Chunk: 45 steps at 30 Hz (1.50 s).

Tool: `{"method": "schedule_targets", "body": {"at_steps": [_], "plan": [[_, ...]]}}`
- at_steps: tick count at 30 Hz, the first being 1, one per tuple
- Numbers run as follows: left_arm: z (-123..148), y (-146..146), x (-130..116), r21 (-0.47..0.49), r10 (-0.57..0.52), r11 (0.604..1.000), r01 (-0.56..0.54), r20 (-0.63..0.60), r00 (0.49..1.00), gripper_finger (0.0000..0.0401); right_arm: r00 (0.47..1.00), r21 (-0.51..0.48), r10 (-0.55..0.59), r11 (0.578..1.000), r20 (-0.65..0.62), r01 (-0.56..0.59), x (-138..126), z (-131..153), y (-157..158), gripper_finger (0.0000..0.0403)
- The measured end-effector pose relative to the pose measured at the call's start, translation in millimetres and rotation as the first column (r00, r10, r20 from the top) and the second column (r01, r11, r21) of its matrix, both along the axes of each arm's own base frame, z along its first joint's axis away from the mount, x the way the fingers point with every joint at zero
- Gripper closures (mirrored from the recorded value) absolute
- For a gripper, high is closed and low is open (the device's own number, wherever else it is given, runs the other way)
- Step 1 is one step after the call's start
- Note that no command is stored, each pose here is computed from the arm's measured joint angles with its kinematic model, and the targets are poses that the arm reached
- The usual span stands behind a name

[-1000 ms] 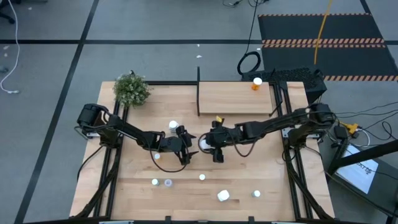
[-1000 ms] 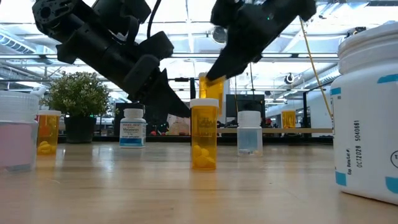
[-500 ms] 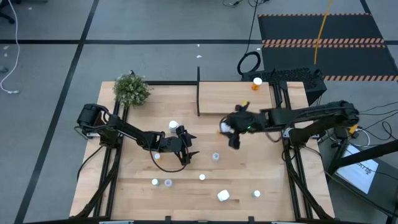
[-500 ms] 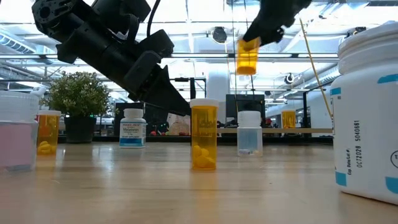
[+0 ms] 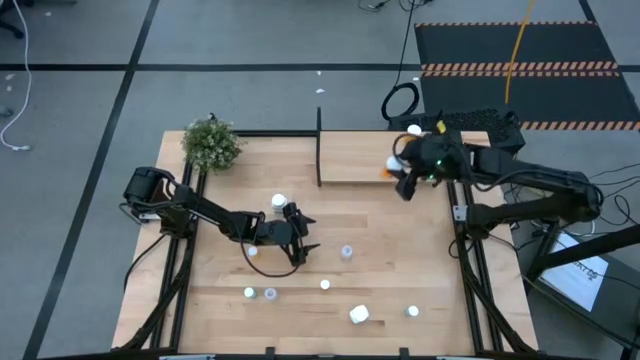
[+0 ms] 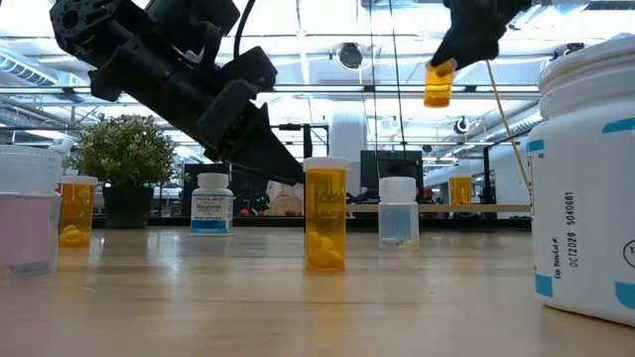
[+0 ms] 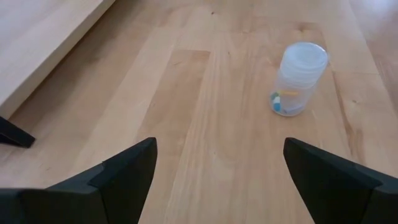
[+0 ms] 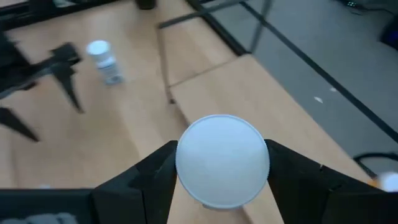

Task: Pick and place medicine bottles onto shelf by color
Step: Put the large orange pill bottle on the shelf aligned with the other large orange pill bottle

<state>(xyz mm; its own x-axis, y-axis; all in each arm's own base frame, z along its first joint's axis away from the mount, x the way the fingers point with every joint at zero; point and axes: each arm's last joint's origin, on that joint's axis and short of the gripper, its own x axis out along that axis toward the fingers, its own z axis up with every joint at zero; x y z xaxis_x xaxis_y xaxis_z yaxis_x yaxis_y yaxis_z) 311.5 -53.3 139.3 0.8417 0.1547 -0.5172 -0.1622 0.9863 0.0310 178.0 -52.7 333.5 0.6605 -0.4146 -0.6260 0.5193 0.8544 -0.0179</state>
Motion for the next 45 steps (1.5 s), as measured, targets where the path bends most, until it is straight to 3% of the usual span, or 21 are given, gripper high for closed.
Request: {"method": "schedule_targets", "body": {"at_steps": [9, 18, 35, 45], "plan": [[2, 0, 1, -0.007, 0.001, 1.0, -0.001, 0.024, 1.0, 0.005, 0.989, -0.008, -0.142, 0.99, -0.041, 0.142, -17, -2, -25, 0.0185], [2, -2, 1, -0.008, -0.004, 1.0, 0.004, 0.025, 1.0, 0.005, 0.972, 0.007, -0.233, 0.972, -0.031, 0.233, -19, -39, -40, 0.0185], [2, -2, 1, -0.008, -0.003, 1.0, 0.003, 0.027, 1.0, 0.005, 0.94, 0.027, -0.33, 0.942, -0.091, 0.333, -30, -89, -56, 0.0185], [2, -2, 1, -0.008, -0.004, 1.0, 0.004, 0.03, 1.0, 0.005, 0.931, -0.003, -0.358, 0.934, -0.07, 0.358, -34, -97, -64, 0.0186]]}}
